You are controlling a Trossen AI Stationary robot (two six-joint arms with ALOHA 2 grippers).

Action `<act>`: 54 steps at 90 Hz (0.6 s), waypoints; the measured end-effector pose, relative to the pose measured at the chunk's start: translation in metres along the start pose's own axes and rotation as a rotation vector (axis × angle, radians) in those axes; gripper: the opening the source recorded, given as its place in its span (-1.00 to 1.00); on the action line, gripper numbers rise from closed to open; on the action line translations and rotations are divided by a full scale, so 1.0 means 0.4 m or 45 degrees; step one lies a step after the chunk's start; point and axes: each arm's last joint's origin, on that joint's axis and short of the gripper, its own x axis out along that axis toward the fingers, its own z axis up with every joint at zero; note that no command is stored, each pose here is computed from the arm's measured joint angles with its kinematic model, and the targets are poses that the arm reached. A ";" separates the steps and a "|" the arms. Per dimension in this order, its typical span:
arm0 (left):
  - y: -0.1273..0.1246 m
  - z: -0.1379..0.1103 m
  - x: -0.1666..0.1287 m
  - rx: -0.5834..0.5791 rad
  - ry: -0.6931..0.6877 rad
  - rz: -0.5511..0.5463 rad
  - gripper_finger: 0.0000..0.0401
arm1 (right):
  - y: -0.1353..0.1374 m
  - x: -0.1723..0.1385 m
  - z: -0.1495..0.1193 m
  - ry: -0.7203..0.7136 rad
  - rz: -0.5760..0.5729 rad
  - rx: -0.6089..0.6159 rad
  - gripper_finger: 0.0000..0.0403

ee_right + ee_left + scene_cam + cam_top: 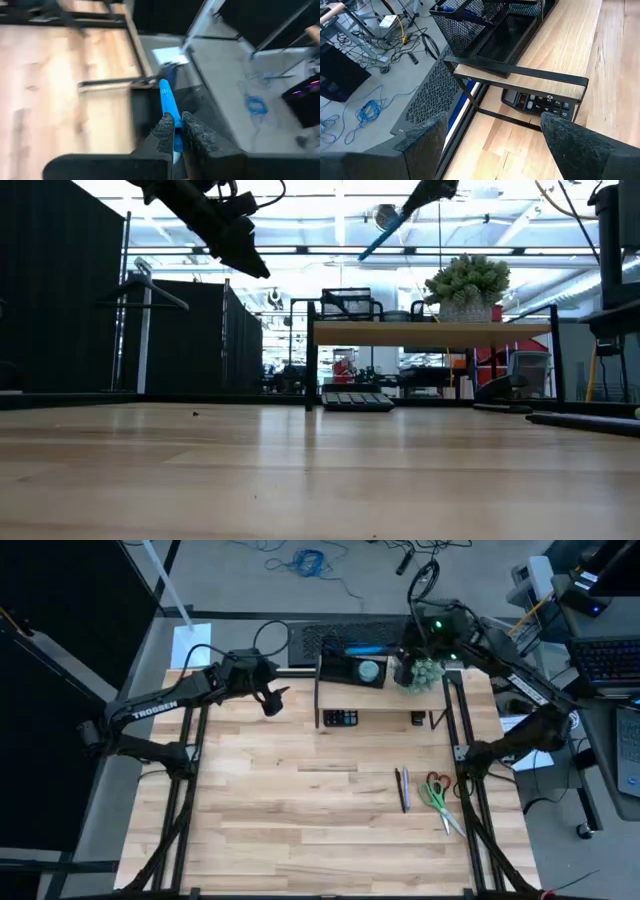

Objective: Pick and place office supplies into organizer
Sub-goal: Remove the blue pen from the black desk organizer on the shelf

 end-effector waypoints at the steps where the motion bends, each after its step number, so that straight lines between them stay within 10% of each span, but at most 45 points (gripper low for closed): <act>1: 0.000 0.000 0.000 0.000 0.001 -0.004 0.54 | 0.005 -0.004 -0.001 0.006 0.010 0.003 -1.00; 54: -0.131 0.069 0.052 -0.059 -0.350 -0.625 0.54 | 0.259 0.022 0.013 0.216 0.455 -0.108 -1.00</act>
